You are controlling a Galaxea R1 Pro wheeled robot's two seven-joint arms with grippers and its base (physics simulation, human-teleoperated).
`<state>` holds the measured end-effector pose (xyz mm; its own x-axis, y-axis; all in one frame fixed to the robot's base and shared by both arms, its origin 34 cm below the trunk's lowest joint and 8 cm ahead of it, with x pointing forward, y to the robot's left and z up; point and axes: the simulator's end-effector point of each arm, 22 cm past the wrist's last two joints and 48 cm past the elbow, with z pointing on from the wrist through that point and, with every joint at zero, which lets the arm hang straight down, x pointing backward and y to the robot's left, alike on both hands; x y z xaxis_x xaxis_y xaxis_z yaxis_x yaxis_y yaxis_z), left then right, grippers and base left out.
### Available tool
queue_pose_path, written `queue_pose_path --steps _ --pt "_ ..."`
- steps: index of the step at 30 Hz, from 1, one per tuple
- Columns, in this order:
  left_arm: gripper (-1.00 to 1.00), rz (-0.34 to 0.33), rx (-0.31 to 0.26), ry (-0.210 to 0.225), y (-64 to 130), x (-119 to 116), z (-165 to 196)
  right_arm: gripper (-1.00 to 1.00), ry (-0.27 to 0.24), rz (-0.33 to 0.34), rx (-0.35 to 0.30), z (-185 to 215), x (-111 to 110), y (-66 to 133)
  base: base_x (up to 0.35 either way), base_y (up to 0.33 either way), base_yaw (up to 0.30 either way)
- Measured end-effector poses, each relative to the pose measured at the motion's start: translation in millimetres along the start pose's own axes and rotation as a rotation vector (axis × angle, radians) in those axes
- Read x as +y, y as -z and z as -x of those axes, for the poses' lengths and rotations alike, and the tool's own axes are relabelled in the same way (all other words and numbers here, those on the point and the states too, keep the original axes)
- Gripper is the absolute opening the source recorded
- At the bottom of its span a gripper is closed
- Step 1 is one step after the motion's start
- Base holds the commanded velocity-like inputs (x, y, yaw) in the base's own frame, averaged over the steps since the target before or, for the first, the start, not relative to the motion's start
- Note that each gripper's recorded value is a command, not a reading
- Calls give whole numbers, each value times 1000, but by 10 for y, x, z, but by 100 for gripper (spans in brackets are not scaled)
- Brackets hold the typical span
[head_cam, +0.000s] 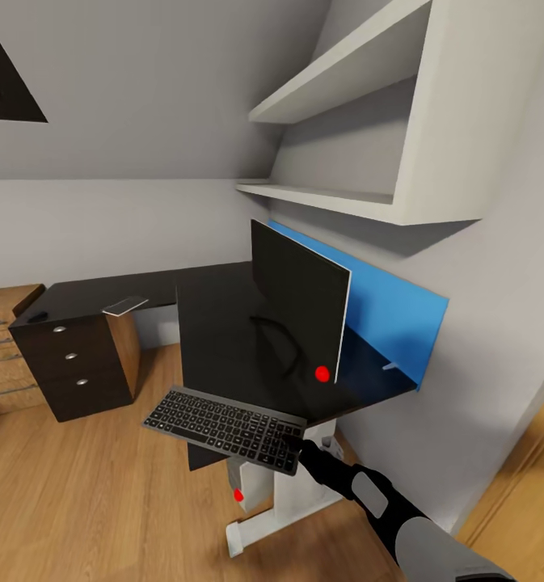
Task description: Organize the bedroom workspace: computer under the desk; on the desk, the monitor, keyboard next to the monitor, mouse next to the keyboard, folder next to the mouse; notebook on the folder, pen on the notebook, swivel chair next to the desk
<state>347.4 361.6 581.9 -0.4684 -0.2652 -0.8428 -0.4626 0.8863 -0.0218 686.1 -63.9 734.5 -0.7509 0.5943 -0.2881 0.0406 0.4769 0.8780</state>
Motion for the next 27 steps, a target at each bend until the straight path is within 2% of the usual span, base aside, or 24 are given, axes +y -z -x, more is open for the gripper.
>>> queue_pose_path --steps 5,6,10,12,20,22,24,27 --pt "100 1 0 0 -1 2 0 100 1 1 2 -9 6 -5 10 6 0" --pt "100 1 0 0 -1 2 0 -100 1 1 2 -10 6 -5 3 2 0" --pt "100 1 0 1 0 0 -1 -100 1 1 6 -28 11 -13 1 1 0" --pt "100 1 0 1 1 -1 -2 -100 -8 20 8 -86 108 -68 0 0 0" --pt "100 7 -6 4 1 7 36 -100 -7 42 18 -169 230 -121 0 0 0" --pt "100 7 -5 5 18 6 63 -100 -6 66 19 -163 309 -106 0 0 0" --pt "100 9 -5 5 34 13 91 -100 -4 136 22 -170 487 -77 0 0 0" --pt "100 9 -2 4 61 14 123 -100 -1 157 24 -160 572 -50 0 0 0"
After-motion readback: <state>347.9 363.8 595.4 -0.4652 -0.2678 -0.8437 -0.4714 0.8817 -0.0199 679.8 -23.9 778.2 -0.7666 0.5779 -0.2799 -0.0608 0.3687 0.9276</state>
